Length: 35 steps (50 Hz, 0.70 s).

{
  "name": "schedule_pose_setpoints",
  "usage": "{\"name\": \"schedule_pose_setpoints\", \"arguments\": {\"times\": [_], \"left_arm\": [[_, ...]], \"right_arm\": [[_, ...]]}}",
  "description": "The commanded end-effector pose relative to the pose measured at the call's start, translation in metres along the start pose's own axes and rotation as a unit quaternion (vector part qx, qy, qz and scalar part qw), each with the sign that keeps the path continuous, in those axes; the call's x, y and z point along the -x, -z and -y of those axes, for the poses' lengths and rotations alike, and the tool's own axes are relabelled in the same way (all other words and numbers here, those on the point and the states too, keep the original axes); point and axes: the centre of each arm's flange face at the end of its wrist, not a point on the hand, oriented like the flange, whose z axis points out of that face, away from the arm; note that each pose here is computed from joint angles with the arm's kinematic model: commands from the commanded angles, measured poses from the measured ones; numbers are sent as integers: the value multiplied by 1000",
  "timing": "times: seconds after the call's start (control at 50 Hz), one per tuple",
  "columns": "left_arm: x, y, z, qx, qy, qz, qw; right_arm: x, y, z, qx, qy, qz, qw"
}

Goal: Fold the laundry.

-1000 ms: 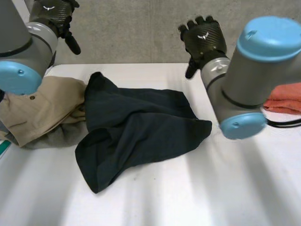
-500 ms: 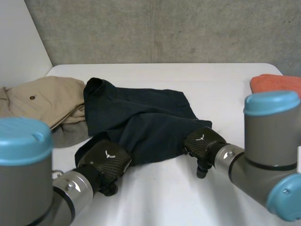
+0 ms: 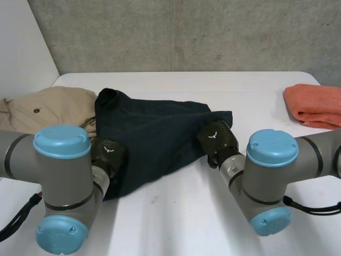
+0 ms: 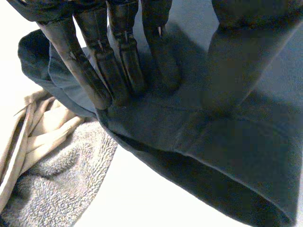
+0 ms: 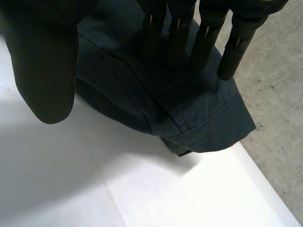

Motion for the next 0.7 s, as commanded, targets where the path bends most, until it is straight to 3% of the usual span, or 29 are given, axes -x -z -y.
{"name": "schedule_pose_setpoints", "arguments": {"times": [0.02, 0.32, 0.44, 0.52, 0.58, 0.7], "left_arm": [[-11, -13, -9, 11, -34, -9, 999], [5, -48, 3, -18, -96, 67, 993], [12, -29, 34, -77, -91, 42, 992], [34, 8, 71, -134, -44, 24, 990], [64, 46, 102, -173, 25, 32, 984], [108, 121, 142, -235, 117, 27, 965]], "right_arm": [[5, -20, -6, -11, 14, -3, 1000], [-8, -46, 1, -38, 23, -31, 999], [-38, -27, 33, -43, -17, -42, 998], [-76, -3, 64, -29, -55, -51, 997], [-107, 24, 91, -10, -79, -50, 996], [-161, 80, 142, -4, -83, -48, 995]]}}
